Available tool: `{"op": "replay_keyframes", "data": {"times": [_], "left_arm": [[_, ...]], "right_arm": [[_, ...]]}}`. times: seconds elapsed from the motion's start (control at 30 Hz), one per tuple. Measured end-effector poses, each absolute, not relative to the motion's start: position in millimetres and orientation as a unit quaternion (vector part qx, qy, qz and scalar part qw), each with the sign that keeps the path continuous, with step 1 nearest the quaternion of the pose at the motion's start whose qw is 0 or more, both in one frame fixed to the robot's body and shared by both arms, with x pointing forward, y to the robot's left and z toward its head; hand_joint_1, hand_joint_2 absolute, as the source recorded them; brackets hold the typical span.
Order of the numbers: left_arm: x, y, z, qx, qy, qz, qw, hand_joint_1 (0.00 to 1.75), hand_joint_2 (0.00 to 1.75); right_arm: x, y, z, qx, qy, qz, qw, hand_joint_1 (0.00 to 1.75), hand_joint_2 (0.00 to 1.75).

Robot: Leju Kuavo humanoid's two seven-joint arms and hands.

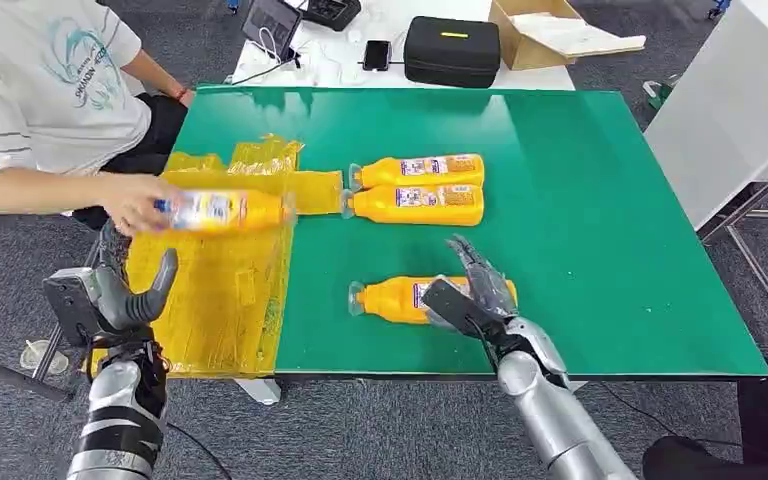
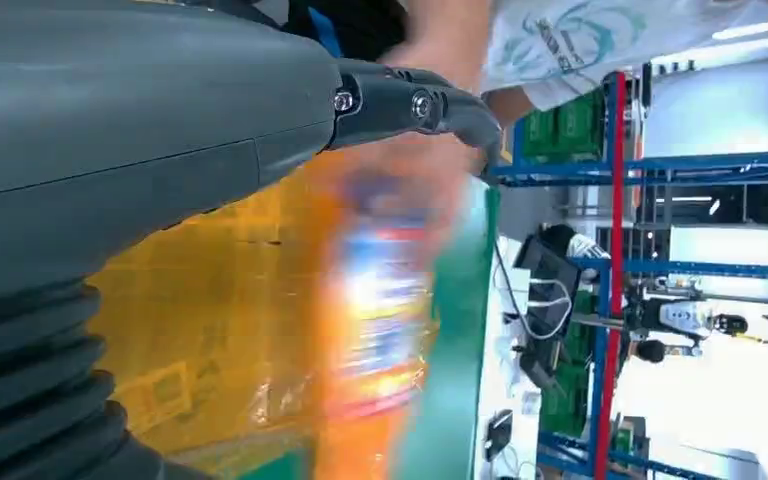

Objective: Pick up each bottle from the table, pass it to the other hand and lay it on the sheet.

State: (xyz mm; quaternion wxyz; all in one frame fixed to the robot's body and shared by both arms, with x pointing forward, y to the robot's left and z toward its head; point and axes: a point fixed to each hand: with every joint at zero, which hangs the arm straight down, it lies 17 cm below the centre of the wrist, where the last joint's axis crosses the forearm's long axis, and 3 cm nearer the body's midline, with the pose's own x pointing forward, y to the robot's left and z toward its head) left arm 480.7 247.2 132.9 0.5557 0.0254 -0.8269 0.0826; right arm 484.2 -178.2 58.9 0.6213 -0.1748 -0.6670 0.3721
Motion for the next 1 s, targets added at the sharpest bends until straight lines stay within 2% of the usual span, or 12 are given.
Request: {"op": "replay_keyframes", "data": {"times": [0.57,0.63,0.7,0.77,0.83,0.87,1.0], "left_arm": [[491.6,239.2,136.9,0.009,-0.823,0.106,0.558,0.0,1.75],[494.1,235.8,137.0,0.002,-0.822,0.106,0.56,0.0,1.75],[496.6,233.3,134.4,-0.004,-0.819,0.108,0.564,0.0,1.75],[498.8,228.1,132.2,-0.012,-0.816,0.105,0.568,0.0,1.75],[500.8,224.9,130.8,-0.02,-0.814,0.106,0.571,0.0,1.75],[501.5,223.9,129.2,-0.024,-0.812,0.108,0.573,0.0,1.75],[503.8,218.8,124.0,-0.036,-0.805,0.111,0.582,0.0,1.75]], "right_arm": [[501.4,-204.8,17.4,-0.134,-0.568,0.479,0.656,0.0,1.75],[502.2,-206.9,14.1,-0.132,-0.557,0.491,0.656,0.21,1.75],[502.5,-207.6,10.7,-0.128,-0.545,0.506,0.656,1.43,1.75],[501.5,-211.4,5.6,-0.126,-0.531,0.52,0.657,1.61,1.75],[500.8,-214.1,1.6,-0.126,-0.518,0.535,0.655,1.66,1.75],[499.9,-216.3,-1.2,-0.126,-0.511,0.543,0.654,1.75,1.75],[500.2,-220.5,-5.6,-0.131,-0.491,0.567,0.649,1.75,1.75]]}}
